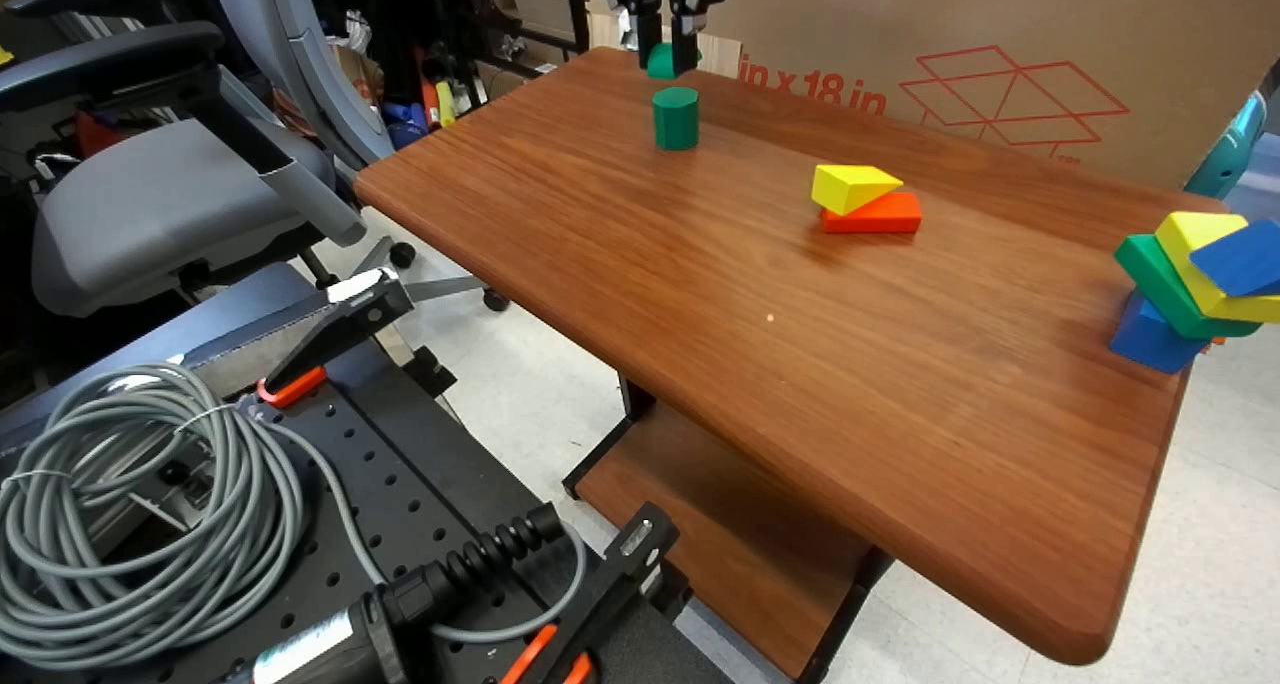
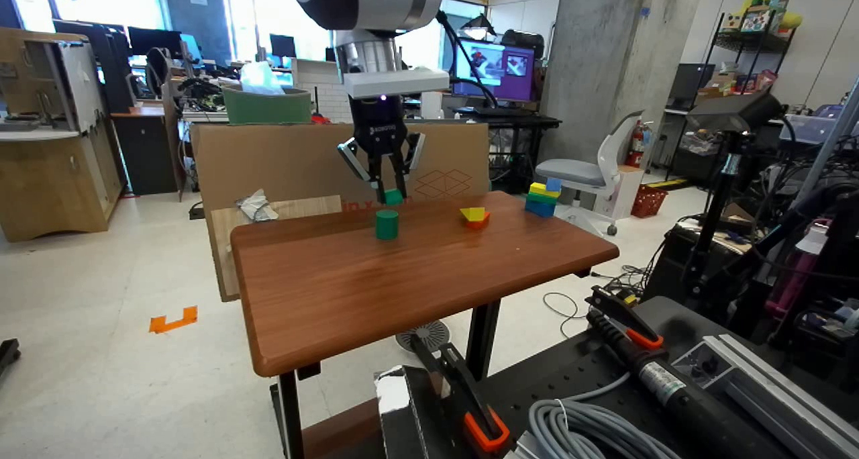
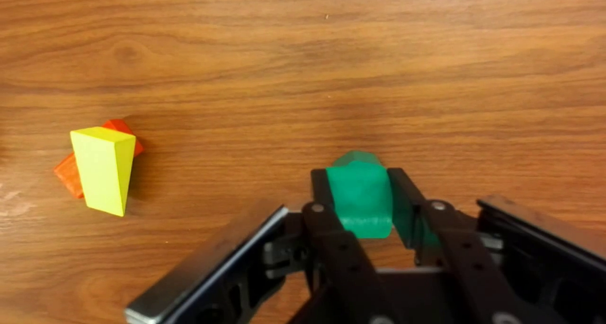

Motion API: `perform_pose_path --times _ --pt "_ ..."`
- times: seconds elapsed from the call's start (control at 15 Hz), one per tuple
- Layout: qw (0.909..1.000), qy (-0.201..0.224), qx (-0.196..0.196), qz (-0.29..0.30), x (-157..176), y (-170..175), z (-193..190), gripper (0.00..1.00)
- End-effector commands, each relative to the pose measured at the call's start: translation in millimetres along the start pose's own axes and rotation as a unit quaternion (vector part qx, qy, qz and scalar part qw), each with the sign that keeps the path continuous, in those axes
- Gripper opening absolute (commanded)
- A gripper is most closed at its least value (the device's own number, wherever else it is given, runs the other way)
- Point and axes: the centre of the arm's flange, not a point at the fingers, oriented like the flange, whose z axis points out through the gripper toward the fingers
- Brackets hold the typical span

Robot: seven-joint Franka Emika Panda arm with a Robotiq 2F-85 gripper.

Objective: Stack up the two green blocks

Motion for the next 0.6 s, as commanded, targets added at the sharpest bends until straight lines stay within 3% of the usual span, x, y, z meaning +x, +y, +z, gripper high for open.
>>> perform_pose_path --times 0.0,0.53 --pt "0.9997 -0.019 -0.001 0.018 15 -1 1 0.08" --pt "0.9991 -0.036 0.016 0.019 27 -7 10 0.08"
